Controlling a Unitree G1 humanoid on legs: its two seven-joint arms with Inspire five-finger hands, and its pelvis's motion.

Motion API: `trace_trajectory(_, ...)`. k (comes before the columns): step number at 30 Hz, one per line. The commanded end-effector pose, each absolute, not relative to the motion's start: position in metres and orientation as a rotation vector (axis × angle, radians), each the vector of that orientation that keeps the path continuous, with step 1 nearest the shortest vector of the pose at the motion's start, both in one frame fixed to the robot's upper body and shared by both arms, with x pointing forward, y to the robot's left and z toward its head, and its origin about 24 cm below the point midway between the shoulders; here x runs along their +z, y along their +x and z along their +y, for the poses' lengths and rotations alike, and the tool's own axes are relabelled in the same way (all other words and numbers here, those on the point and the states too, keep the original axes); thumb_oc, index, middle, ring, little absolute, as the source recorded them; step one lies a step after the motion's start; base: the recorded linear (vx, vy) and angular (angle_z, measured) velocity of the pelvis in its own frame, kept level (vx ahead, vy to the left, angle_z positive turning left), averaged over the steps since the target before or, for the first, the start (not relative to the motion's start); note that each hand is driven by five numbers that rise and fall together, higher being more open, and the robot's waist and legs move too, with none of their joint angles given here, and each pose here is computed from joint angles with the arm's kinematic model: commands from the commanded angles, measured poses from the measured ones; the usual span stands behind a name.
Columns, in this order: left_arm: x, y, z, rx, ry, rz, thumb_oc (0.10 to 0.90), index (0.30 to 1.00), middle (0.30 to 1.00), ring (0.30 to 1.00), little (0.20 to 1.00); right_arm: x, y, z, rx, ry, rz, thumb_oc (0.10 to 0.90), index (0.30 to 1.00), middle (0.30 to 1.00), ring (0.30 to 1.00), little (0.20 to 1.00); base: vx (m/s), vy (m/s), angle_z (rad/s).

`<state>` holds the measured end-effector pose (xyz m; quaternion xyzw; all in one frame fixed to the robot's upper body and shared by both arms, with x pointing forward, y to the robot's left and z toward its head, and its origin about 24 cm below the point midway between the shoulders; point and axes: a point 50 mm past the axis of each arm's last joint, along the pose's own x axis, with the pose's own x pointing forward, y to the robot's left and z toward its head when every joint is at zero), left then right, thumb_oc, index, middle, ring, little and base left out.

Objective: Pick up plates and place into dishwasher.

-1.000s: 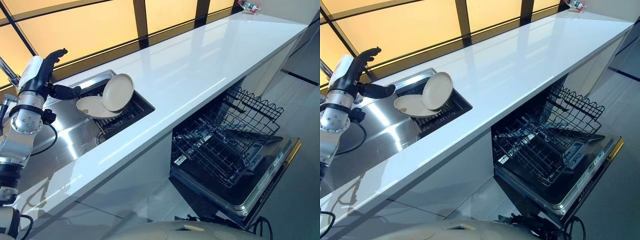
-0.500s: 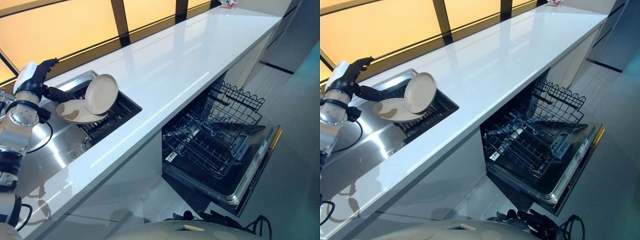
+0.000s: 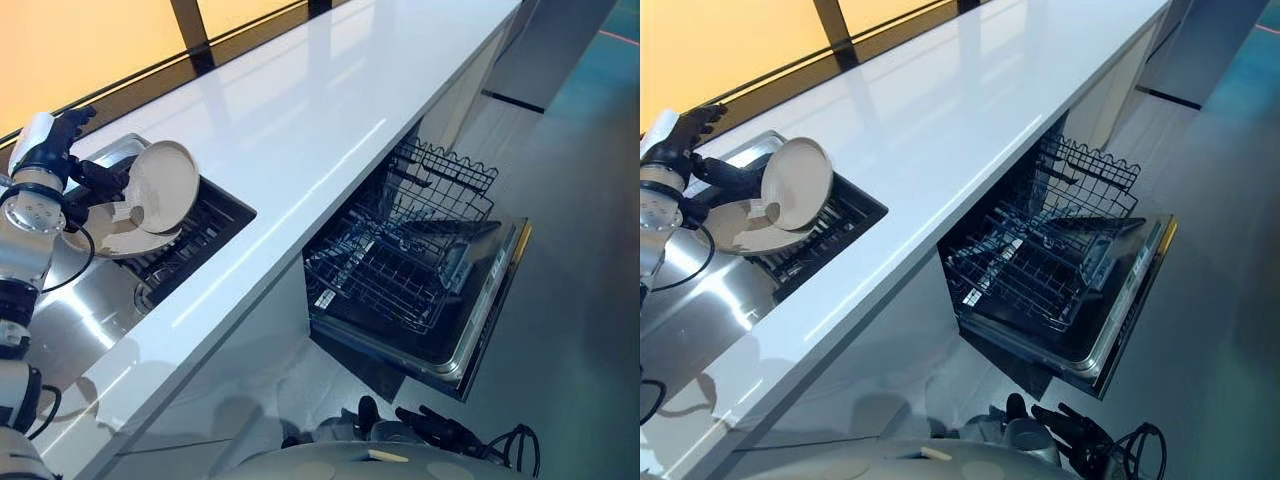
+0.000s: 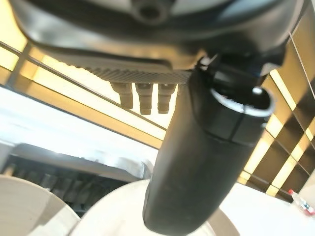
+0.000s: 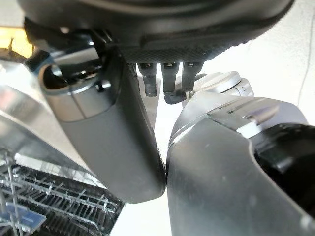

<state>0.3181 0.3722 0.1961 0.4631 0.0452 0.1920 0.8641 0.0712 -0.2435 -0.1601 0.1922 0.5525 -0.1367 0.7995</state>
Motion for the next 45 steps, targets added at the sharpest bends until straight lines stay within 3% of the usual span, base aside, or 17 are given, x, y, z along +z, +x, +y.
trace_trajectory(1,0.299,0.309,0.383,0.603,1.065,-0.171,0.800,0.900,0.900,0.900,0.900,-0.157,0.058,-0.260,-0.329,0.360,1.223,0.800,0.900,0.900,0.900,0.900,0.09,0.049,-0.06)
trace_trajectory(20,0.305,0.317,0.362,0.535,1.404,-0.196,0.800,0.900,0.900,0.900,0.900,-0.153,0.060,-0.267,-0.317,0.322,1.224,0.800,0.900,0.900,0.900,0.900,0.05,0.031,-0.05)
trace_trajectory(45,0.311,0.334,0.332,0.424,1.560,-0.291,0.800,0.900,0.900,0.900,0.900,-0.149,0.056,-0.276,-0.313,0.295,1.223,0.800,0.900,0.900,0.900,0.900,0.01,0.003,0.00)
